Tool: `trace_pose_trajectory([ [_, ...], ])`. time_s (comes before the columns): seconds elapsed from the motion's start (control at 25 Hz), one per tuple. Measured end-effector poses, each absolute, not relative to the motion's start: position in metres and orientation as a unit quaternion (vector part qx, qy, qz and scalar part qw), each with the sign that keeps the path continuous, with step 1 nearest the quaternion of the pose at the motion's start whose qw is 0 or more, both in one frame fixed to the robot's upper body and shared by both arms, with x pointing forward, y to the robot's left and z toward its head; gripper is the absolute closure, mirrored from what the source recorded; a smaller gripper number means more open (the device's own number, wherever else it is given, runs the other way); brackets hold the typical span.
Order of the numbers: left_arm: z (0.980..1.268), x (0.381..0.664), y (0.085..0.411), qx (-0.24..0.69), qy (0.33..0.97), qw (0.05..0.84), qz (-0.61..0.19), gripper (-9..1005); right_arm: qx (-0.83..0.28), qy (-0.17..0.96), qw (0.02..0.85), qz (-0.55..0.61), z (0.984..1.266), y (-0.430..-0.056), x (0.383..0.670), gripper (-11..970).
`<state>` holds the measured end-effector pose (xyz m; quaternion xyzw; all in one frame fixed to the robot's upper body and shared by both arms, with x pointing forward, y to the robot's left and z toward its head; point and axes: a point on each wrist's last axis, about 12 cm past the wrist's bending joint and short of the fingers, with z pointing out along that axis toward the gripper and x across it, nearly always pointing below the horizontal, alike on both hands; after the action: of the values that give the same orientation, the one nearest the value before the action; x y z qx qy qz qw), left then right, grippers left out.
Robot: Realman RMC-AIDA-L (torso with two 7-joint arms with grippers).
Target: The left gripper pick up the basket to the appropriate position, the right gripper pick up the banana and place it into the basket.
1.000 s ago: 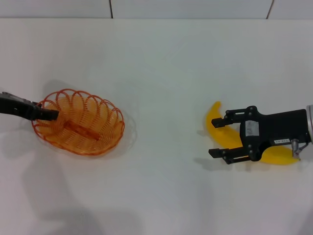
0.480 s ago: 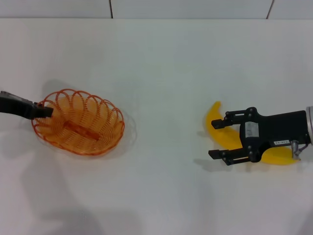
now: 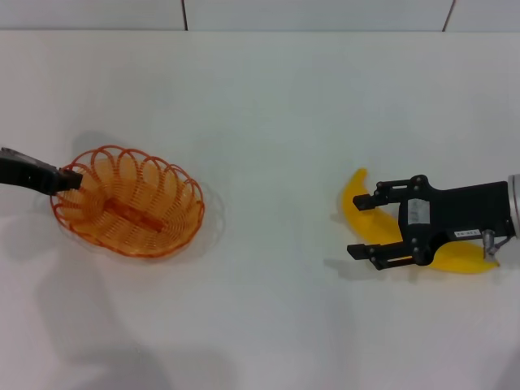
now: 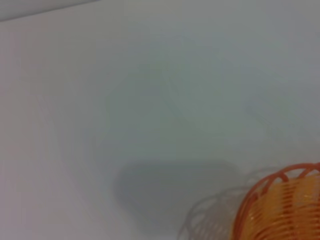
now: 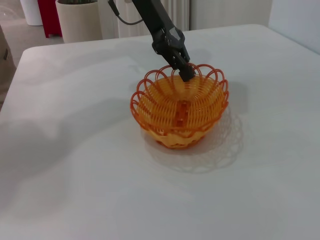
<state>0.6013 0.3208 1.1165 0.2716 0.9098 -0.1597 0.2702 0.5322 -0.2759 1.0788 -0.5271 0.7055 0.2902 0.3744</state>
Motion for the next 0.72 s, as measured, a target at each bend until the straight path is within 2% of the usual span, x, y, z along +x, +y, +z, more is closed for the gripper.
trace_pose_trajectory([
  [0.08,1.117,0.601,0.32,0.272,0.909,0.27,-0.161,904,-0.527,0.706,0.374,0.29,1.079,-0.276,0.532,195],
  [0.72,1.128,0.611,0.295,0.299,0.874,0.323,-0.208,911,-0.526,0.706,0.373,0.292,1.078,-0.276,0.532,195],
])
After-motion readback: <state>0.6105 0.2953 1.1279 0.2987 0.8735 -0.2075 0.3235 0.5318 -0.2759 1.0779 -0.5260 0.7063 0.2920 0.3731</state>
